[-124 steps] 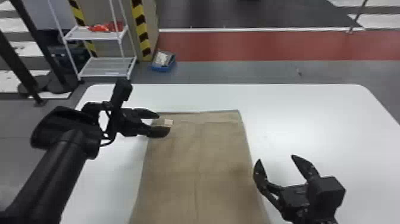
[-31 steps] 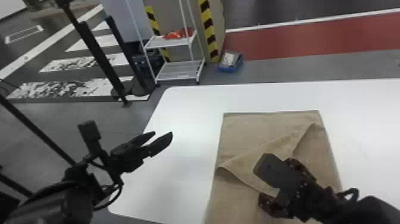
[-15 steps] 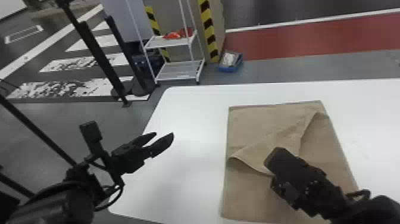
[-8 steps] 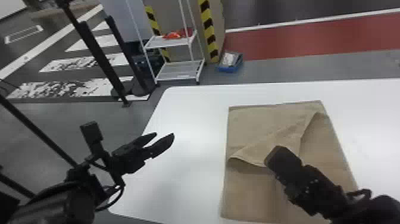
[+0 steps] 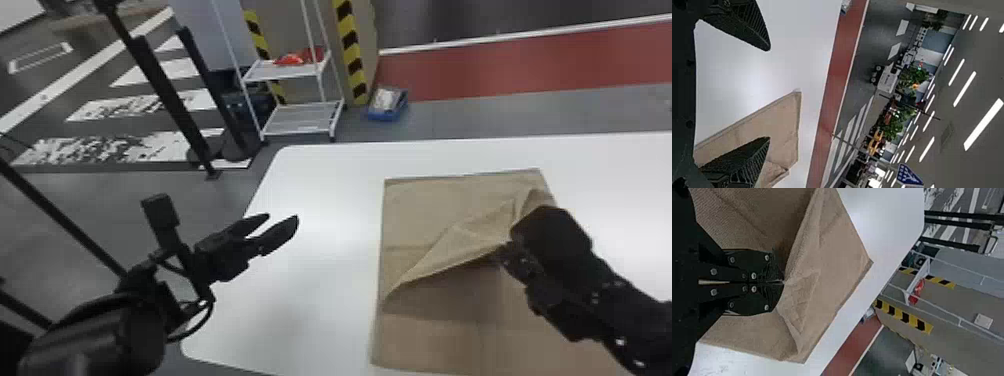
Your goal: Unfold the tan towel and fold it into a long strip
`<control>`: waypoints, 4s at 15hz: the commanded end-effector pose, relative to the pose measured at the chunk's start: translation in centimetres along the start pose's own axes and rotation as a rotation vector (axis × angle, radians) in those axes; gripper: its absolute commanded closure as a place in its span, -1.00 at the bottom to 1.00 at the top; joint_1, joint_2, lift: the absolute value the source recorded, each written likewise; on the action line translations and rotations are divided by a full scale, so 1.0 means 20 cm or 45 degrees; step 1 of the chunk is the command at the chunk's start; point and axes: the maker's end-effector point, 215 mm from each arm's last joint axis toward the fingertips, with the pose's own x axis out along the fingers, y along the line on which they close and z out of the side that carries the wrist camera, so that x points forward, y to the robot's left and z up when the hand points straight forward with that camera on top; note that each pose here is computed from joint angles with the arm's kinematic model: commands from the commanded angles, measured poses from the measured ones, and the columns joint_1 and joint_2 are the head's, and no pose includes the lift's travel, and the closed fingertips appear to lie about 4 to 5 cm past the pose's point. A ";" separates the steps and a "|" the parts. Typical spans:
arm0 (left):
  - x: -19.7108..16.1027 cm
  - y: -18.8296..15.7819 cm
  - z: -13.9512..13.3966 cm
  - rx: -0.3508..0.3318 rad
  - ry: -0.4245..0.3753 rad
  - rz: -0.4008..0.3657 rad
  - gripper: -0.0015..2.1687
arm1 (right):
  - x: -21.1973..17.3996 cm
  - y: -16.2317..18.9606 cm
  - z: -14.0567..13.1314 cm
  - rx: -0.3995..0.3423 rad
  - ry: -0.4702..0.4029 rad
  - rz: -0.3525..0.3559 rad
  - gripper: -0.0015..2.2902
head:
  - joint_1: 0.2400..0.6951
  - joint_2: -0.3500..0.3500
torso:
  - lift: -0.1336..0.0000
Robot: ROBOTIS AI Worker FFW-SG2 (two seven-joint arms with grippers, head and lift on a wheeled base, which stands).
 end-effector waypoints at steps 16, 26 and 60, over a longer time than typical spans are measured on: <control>1.22 -0.22 -0.17 0.438 0.336 0.016 -0.81 | -0.61 -0.30 -0.58 0.239 0.171 -0.150 0.03 | 1.00 -0.01 | -0.85; 1.29 -0.12 -0.38 0.626 0.455 0.103 -0.42 | -0.60 -0.29 -0.57 0.246 0.164 -0.140 0.03 | 1.00 0.00 | -0.85; -0.16 0.17 -0.22 0.861 0.299 0.223 -0.82 | -0.43 -1.01 -0.84 0.289 0.304 -0.269 0.03 | 1.00 0.23 | -0.85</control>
